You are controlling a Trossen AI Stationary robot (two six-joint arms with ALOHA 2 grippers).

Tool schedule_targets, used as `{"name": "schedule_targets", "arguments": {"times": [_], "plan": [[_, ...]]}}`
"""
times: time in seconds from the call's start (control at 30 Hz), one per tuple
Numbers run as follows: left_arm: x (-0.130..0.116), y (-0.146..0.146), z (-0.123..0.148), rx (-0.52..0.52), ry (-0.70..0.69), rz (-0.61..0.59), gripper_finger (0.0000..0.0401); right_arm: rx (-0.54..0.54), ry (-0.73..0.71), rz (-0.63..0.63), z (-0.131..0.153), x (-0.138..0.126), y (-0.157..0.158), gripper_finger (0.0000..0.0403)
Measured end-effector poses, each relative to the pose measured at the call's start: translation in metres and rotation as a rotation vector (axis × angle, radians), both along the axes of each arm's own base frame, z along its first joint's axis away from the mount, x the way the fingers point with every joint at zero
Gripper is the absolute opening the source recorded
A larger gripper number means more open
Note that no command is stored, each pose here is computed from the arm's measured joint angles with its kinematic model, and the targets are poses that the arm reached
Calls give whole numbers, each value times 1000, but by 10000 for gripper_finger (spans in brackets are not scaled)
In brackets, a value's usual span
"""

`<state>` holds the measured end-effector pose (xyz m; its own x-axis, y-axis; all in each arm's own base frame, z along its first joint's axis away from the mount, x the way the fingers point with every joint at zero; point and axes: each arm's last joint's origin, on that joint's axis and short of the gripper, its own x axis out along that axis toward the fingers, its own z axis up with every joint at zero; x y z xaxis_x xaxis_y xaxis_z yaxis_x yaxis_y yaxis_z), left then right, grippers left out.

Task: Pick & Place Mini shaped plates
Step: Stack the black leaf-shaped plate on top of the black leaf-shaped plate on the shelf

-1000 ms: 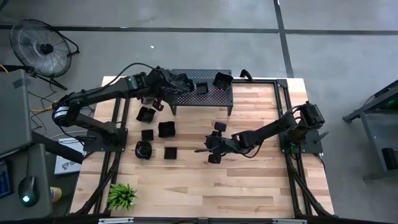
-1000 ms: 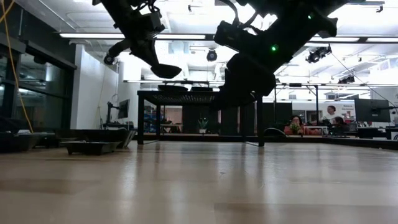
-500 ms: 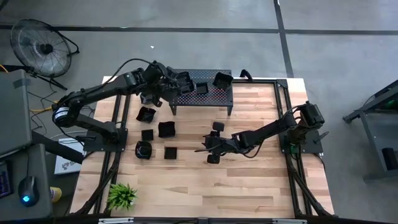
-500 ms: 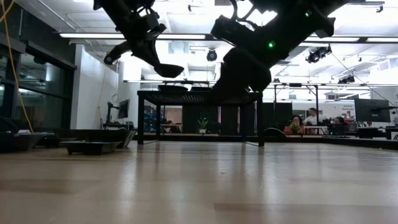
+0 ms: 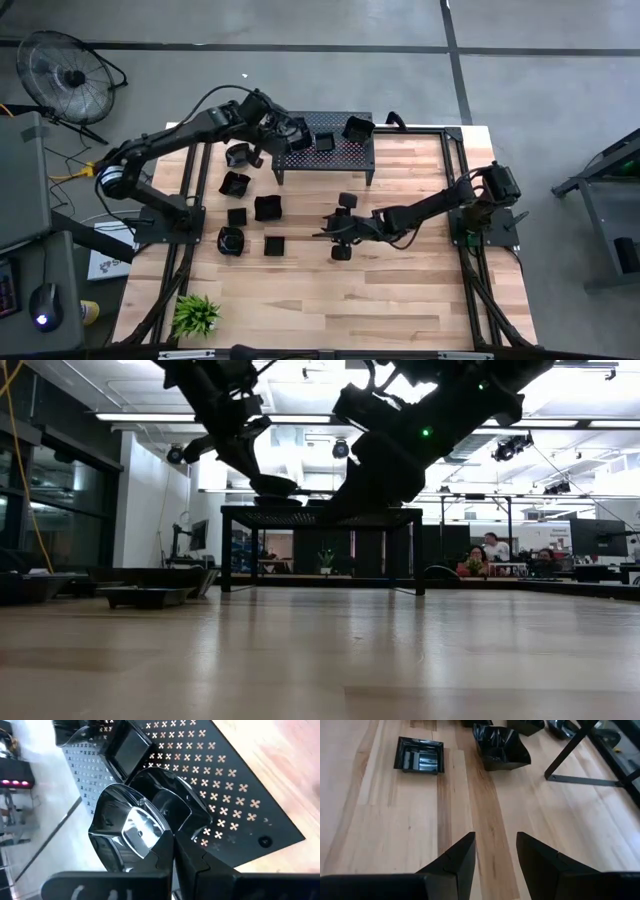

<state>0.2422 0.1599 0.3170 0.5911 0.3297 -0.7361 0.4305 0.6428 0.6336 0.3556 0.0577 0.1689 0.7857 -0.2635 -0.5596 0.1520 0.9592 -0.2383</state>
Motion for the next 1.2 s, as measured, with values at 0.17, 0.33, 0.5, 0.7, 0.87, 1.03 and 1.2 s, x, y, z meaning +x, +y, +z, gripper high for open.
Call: {"name": "schedule_targets", "arguments": {"times": [0.17, 0.33, 0.5, 0.7, 0.87, 1.03, 1.2], "plan": [[7, 0, -3, -13, 15, 19, 1, 20, 1, 6, 0, 0, -2, 138], [8, -2, -3, -15, 18, 10, 1, 20, 1, 6, 0, 0, -2, 138], [8, -4, -3, -31, 14, -15, 1, 23, 0, 4, 0, 0, -2, 138], [11, -3, -9, -68, 27, -12, 1, 23, 1, 4, 0, 0, -2, 138], [12, -2, -10, -70, 22, -7, 1, 23, 1, 4, 0, 0, -2, 138], [12, -2, -10, -72, 20, -5, 1, 22, 0, 5, 0, 0, -2, 138], [12, -2, -10, -72, 19, -5, 1, 27, 1, 9, 0, 0, -1, 138]]}}
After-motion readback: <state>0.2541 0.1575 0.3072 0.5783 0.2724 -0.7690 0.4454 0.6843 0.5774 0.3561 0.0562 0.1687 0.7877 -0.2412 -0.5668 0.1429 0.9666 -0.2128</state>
